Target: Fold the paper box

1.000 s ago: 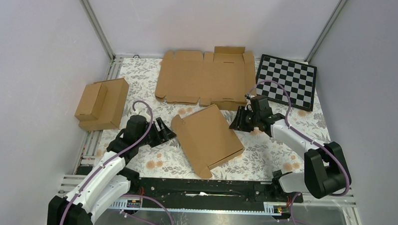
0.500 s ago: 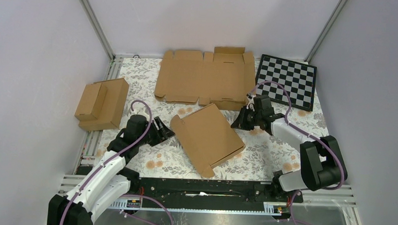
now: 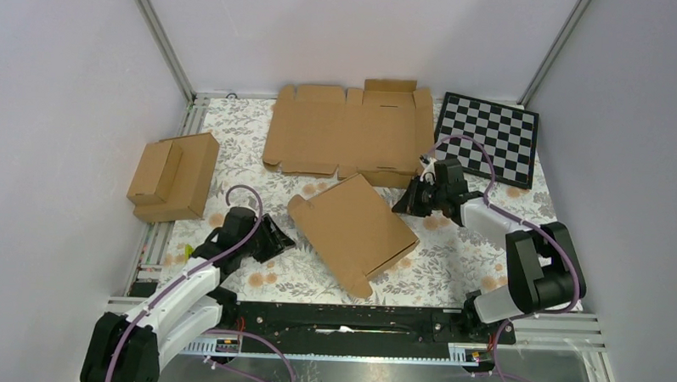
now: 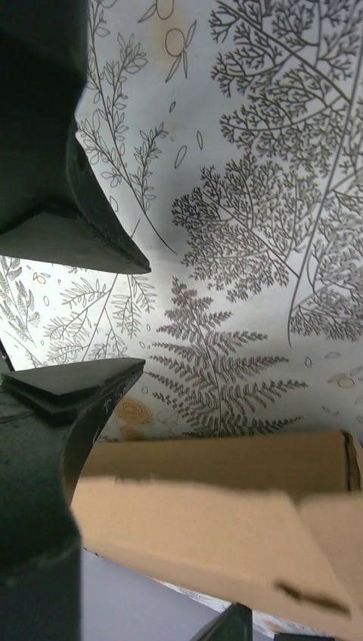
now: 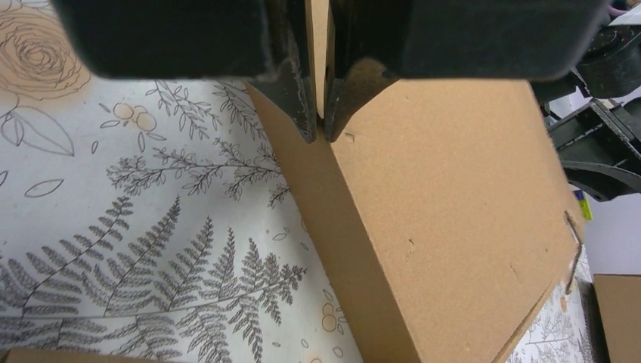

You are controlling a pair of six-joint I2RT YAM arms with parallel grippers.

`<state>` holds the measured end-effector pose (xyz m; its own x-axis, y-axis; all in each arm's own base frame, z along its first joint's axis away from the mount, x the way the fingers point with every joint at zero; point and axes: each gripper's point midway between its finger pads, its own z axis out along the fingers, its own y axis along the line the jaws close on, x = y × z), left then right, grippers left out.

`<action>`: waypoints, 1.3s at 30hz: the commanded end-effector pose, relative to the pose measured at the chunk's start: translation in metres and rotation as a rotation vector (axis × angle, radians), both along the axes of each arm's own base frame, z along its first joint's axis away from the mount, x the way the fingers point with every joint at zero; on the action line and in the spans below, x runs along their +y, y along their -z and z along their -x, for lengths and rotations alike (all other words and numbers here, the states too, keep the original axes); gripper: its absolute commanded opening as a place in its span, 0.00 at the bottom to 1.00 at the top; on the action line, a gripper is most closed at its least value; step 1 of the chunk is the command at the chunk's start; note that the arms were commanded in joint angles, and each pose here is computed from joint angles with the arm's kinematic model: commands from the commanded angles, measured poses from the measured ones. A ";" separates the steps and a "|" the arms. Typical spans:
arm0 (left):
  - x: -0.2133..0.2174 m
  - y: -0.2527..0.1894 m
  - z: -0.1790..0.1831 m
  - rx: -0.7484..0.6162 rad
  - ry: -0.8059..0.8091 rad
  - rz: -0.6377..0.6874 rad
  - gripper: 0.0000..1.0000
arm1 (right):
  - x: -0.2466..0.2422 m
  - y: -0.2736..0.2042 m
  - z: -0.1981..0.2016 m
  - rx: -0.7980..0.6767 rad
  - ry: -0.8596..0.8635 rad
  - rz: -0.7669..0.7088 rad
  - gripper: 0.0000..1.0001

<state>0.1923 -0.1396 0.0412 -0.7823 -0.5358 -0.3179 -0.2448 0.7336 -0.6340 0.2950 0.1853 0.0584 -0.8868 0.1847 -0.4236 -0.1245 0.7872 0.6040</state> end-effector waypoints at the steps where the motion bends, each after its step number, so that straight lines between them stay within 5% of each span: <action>1: -0.001 -0.003 -0.013 -0.057 -0.036 0.028 0.46 | -0.036 0.065 0.032 0.170 0.017 0.206 0.10; 10: -0.036 0.009 -0.024 -0.127 0.044 0.125 0.32 | -0.028 0.064 0.031 0.187 -0.007 0.172 0.09; 17: -0.155 -0.043 -0.058 -0.329 0.284 0.240 0.24 | -0.015 0.042 0.031 0.139 -0.035 0.163 0.09; 22: -0.202 -0.083 -0.059 -0.421 0.385 0.288 0.23 | -0.002 0.030 0.039 0.130 -0.082 0.142 0.10; 29: -0.204 -0.114 -0.047 -0.467 0.411 0.339 0.23 | 0.024 0.018 0.066 0.138 -0.170 0.090 0.13; 39: -0.177 -0.105 -0.024 -0.407 0.383 0.307 0.30 | 0.023 -0.004 0.074 0.088 -0.178 0.118 0.19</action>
